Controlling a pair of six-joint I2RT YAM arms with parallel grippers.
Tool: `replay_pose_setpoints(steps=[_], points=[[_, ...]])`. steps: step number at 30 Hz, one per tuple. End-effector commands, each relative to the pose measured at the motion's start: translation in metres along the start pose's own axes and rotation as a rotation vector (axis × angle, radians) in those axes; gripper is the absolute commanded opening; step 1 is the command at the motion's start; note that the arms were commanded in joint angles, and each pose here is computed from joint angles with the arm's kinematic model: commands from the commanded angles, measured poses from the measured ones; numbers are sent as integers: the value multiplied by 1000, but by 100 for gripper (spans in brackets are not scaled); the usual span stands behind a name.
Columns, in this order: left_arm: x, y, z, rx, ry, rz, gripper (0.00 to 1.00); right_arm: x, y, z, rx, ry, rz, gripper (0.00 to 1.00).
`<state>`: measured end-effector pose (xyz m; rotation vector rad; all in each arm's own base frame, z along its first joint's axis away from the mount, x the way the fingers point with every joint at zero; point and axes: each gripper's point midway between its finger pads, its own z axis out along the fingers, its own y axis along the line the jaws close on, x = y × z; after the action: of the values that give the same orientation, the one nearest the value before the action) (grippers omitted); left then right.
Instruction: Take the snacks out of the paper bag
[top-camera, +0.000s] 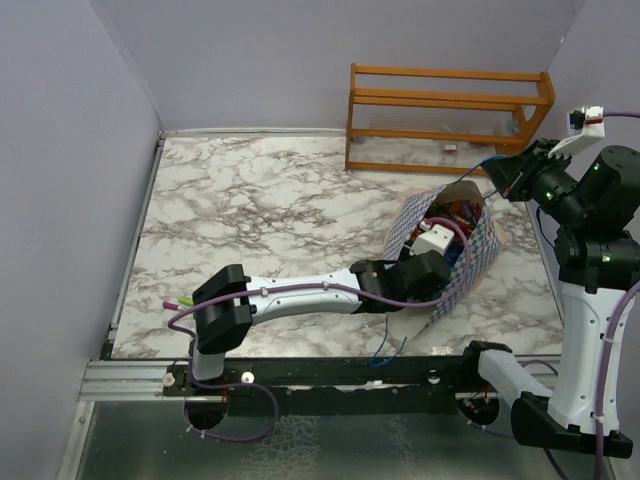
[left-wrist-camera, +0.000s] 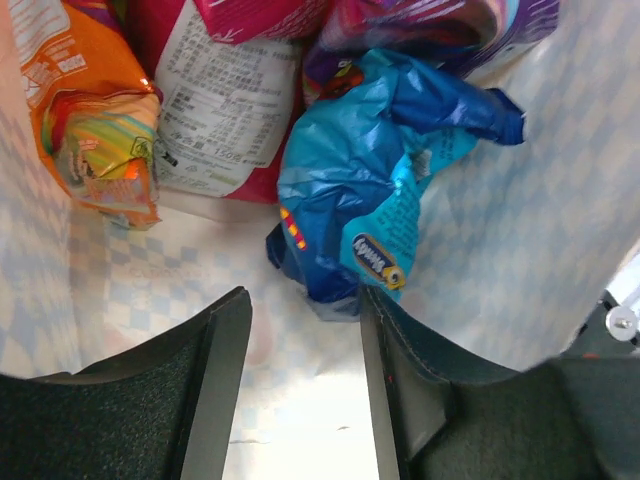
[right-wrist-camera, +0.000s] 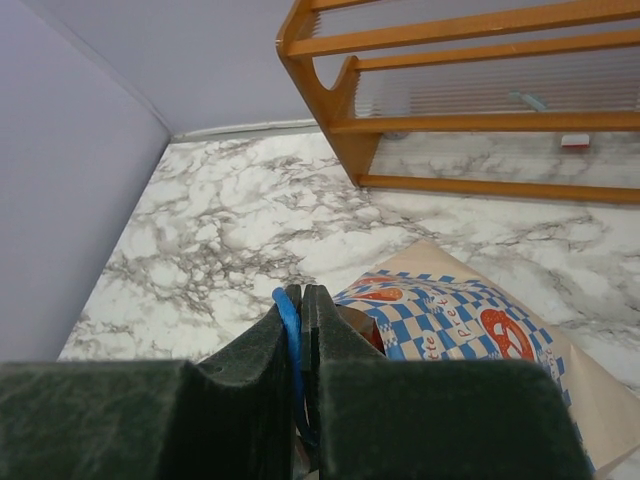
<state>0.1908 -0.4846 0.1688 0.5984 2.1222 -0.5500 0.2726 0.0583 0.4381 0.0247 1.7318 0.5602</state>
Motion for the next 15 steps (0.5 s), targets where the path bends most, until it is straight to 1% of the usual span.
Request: replay_pose_setpoints(steps=[1, 7, 13, 15], points=[[-12, -28, 5, 106, -26, -24, 51, -39, 28, -19, -73, -141, -92, 6], [-5, -33, 22, 94, -4, 4, 51, -41, 31, -20, -86, -145, -91, 6], [-4, -24, 31, 41, -12, 60, 45, -39, 29, -20, -79, -140, -93, 6], [-3, -23, 32, 35, -9, 74, 40, -38, 29, -20, -80, -140, -92, 6]])
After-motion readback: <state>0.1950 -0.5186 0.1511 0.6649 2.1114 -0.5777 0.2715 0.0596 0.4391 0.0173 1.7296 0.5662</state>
